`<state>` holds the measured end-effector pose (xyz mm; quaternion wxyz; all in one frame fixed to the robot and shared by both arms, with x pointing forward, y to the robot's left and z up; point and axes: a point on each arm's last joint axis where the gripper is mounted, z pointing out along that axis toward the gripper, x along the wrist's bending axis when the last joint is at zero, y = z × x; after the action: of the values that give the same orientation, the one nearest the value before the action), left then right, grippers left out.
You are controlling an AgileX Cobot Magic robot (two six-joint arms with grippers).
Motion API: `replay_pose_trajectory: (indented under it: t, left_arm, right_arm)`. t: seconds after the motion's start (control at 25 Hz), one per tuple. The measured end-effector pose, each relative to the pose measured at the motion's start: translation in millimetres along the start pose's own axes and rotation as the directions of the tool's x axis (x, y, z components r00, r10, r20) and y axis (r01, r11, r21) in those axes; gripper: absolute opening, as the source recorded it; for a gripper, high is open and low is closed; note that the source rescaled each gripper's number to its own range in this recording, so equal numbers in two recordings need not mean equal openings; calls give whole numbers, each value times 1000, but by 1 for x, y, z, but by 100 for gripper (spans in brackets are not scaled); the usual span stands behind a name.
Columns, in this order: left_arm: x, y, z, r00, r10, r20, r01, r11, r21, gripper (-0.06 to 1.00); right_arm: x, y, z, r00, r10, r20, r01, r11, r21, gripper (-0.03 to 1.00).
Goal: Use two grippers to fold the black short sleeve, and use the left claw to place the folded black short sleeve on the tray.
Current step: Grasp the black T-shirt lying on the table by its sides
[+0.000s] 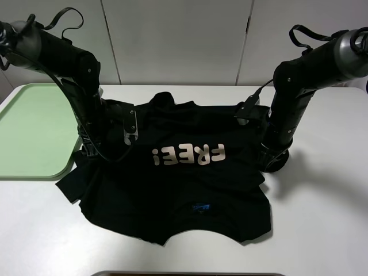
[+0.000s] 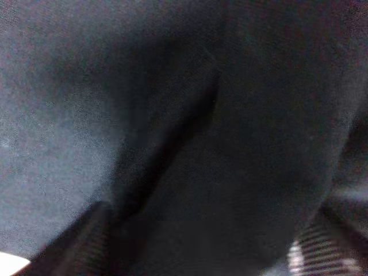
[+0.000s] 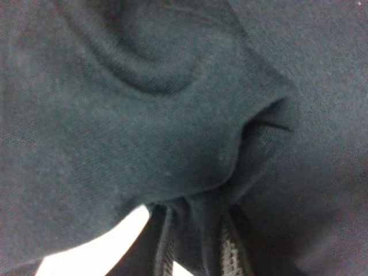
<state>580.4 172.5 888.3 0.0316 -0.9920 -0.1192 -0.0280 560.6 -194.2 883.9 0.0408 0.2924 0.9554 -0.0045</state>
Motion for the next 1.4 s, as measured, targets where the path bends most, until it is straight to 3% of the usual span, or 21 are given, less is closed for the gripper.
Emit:
replay_pose_trajectory:
  t: [0.16,0.28,0.4,0.72,1.2,1.4]
  left_arm:
    - [-1,-1,0,1000,0,9,0,1000,7,37]
    - [-1,-1,0,1000,-1,11,1,1000,9,18]
    - [-1,-1,0,1000,-10,11,10,1000,10,3]
    - [-1,-1,0,997,-72,11,72,997,11,1]
    - [-1,-1,0,997,-81,15,81,997,15,1]
    - [-2,-1,-1,990,-142,16,142,990,16,1]
  right_arm:
    - [0,0,0,1000,-2,2,2,1000,1,18]
    - [-1,-1,0,1000,-8,16,8,1000,12,1]
    - [-4,-3,0,999,9,46,-10,1000,29,0]
    - [-11,-6,-1,988,87,128,-94,994,55,0]
    - [-9,-7,-1,992,58,113,-66,995,71,0]
    - [-11,-7,-3,986,94,134,-104,993,63,0]
